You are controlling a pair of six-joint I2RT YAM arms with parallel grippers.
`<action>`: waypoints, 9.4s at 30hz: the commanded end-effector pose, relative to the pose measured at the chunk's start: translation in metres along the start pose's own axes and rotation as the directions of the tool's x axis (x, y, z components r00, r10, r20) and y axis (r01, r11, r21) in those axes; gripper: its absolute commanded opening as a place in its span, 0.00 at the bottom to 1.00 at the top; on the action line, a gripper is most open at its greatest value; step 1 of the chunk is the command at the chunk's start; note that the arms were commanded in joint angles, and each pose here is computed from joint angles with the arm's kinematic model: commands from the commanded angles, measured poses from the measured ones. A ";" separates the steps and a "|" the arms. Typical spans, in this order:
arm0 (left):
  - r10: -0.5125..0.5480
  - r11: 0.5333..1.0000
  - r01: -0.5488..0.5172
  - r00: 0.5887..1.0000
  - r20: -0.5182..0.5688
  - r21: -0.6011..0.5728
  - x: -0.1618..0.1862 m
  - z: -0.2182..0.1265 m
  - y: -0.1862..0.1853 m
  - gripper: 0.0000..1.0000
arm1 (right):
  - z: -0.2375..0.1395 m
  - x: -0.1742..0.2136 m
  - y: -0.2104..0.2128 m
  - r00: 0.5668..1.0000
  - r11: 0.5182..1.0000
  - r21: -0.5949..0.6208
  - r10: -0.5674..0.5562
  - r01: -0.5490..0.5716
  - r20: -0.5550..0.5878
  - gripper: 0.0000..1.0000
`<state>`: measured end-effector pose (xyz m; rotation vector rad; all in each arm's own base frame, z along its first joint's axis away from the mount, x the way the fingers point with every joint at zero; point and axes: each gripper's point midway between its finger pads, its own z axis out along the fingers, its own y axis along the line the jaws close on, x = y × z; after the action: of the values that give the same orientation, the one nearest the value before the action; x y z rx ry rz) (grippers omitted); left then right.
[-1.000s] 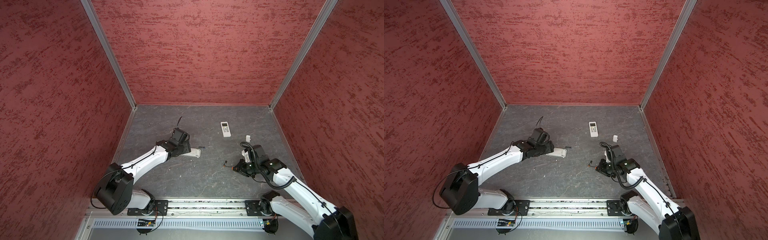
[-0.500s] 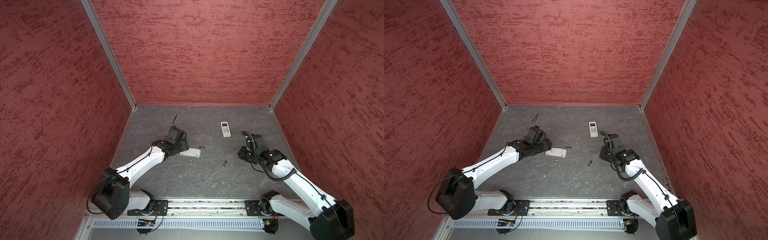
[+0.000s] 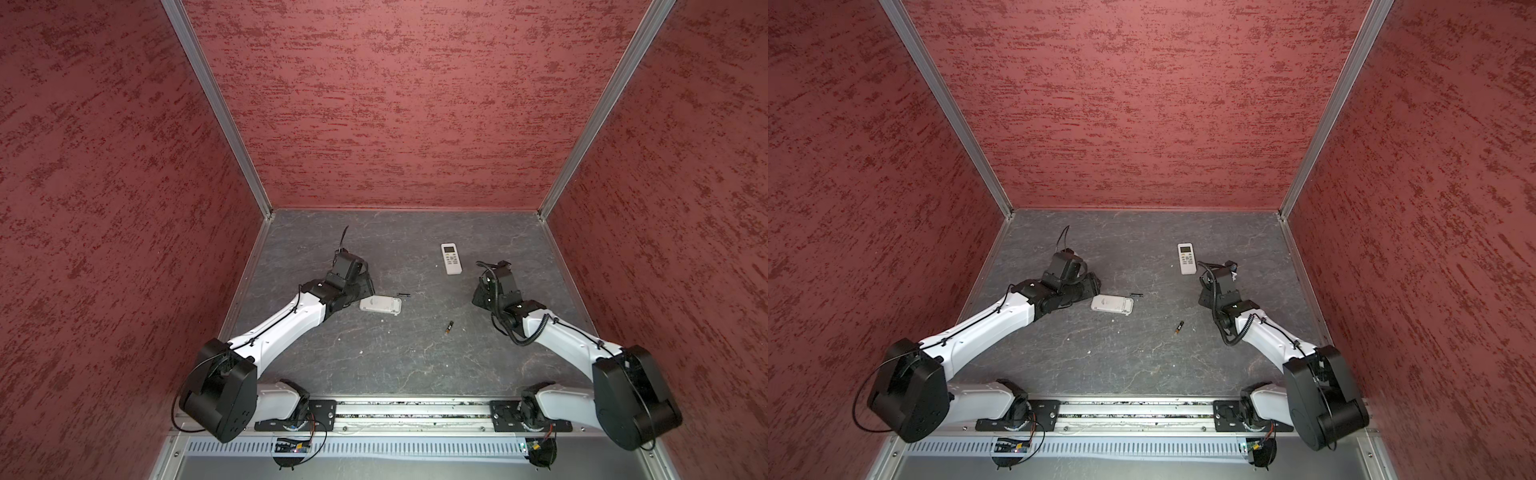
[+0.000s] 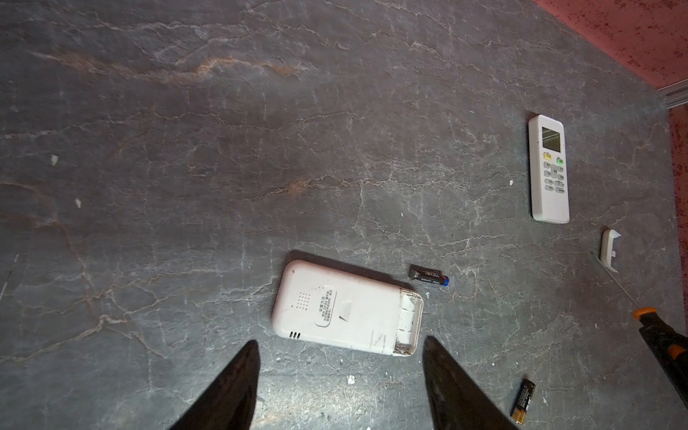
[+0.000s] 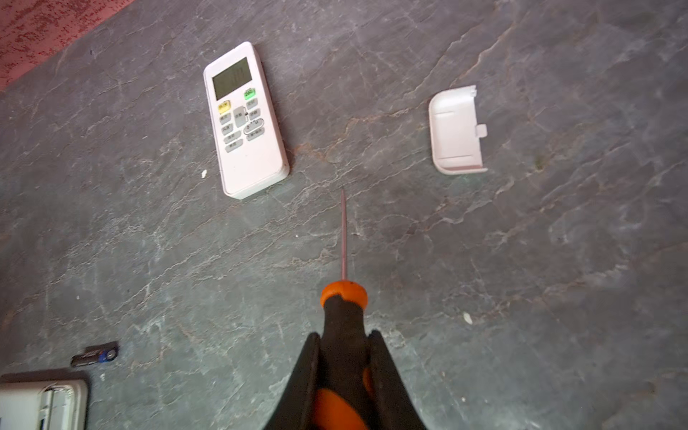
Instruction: Unload the batteries from the remote control
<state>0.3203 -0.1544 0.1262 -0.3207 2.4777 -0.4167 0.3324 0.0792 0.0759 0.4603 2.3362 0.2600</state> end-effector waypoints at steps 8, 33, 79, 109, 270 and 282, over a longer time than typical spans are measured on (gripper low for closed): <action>-0.038 0.999 0.038 0.999 0.028 0.002 -0.001 -0.004 0.006 0.69 | 0.020 -0.001 0.015 1.000 0.996 -0.090 0.003 -0.002 0.011 0.12; -0.049 0.999 0.048 0.998 0.042 0.022 -0.004 -0.006 0.009 0.69 | 0.027 0.032 -0.006 0.992 1.000 0.001 -0.017 0.017 -0.128 0.40; -0.044 0.992 0.044 0.999 0.000 0.122 -0.017 0.023 -0.018 0.73 | 0.146 -0.040 0.060 0.907 0.945 -0.017 -0.320 0.328 -0.274 0.72; -0.015 0.972 0.031 0.997 -0.073 0.232 -0.022 0.041 -0.049 0.71 | 0.101 -0.037 0.110 0.873 0.899 -0.181 -0.433 0.399 -0.226 0.14; -0.477 0.849 0.527 0.728 -0.492 -0.044 -0.019 -0.004 -0.055 0.20 | -0.100 0.050 0.320 0.305 0.236 -0.195 -0.794 0.952 0.526 0.00; -0.483 0.842 0.539 0.729 -0.485 -0.030 -0.022 0.005 -0.055 0.00 | -0.105 0.050 0.324 0.323 0.254 -0.201 -0.781 0.946 0.535 0.17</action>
<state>0.3373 -0.1987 0.1543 -1.1112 2.8118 -0.9591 0.3008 0.3788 0.1830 -1.1468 1.7739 0.1090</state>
